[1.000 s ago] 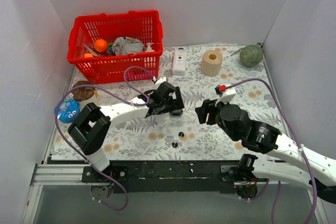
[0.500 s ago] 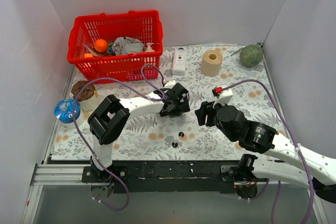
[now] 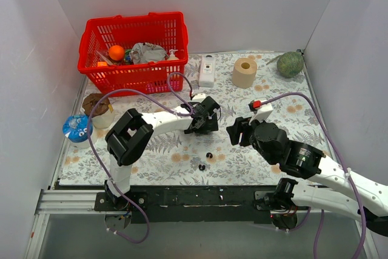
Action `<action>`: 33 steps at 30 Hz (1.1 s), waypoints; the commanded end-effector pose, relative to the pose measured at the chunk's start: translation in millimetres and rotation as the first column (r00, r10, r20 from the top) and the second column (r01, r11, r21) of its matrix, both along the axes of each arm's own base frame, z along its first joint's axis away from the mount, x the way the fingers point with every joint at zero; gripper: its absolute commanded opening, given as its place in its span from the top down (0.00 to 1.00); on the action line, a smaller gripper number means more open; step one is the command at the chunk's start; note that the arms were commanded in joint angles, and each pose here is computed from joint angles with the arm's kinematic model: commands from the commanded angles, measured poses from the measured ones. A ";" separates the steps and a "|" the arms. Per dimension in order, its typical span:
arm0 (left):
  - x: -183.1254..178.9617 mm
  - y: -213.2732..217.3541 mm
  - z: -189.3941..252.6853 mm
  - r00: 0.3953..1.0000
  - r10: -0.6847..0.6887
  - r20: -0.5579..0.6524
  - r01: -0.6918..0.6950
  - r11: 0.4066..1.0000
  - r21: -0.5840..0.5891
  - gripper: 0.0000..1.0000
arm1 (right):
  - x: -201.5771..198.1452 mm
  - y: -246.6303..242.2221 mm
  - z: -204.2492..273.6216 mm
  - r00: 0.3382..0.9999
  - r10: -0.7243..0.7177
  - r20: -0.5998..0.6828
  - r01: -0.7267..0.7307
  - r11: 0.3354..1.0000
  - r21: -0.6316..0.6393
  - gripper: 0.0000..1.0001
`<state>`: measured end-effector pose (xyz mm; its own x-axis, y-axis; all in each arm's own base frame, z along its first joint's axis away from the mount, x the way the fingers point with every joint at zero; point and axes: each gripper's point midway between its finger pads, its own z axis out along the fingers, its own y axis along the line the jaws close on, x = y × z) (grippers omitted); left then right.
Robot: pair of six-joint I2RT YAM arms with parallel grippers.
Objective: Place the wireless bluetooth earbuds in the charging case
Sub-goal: Pick up the charging case at the center of the board.
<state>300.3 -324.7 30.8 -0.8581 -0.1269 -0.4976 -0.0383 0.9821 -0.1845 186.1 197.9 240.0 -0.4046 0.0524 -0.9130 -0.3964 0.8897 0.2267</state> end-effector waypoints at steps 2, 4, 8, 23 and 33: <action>-9.1 12.5 -16.3 0.998 -0.053 -0.025 0.056 0.989 0.135 0.10 | 2.8 -7.6 5.3 0.999 -0.038 0.015 0.037 0.999 0.023 0.35; -10.6 11.5 -20.1 0.997 -0.068 -0.031 0.072 0.986 0.152 0.14 | 2.1 -8.7 5.2 0.999 -0.038 0.015 0.038 0.999 0.023 0.35; -12.8 11.0 -25.6 0.996 -0.085 -0.036 0.090 0.981 0.171 0.17 | 1.9 -12.5 6.0 0.999 -0.050 0.016 0.049 0.998 0.025 0.35; -17.7 12.6 -30.1 0.994 -0.108 -0.029 0.112 0.978 0.175 0.54 | 0.4 -15.8 0.5 0.998 -0.056 0.007 0.056 0.998 0.025 0.35; -17.1 1.7 110.6 0.891 -0.222 0.396 0.287 0.951 -0.112 0.60 | 9.1 -11.1 46.8 0.996 -0.077 0.051 0.075 0.996 0.047 0.34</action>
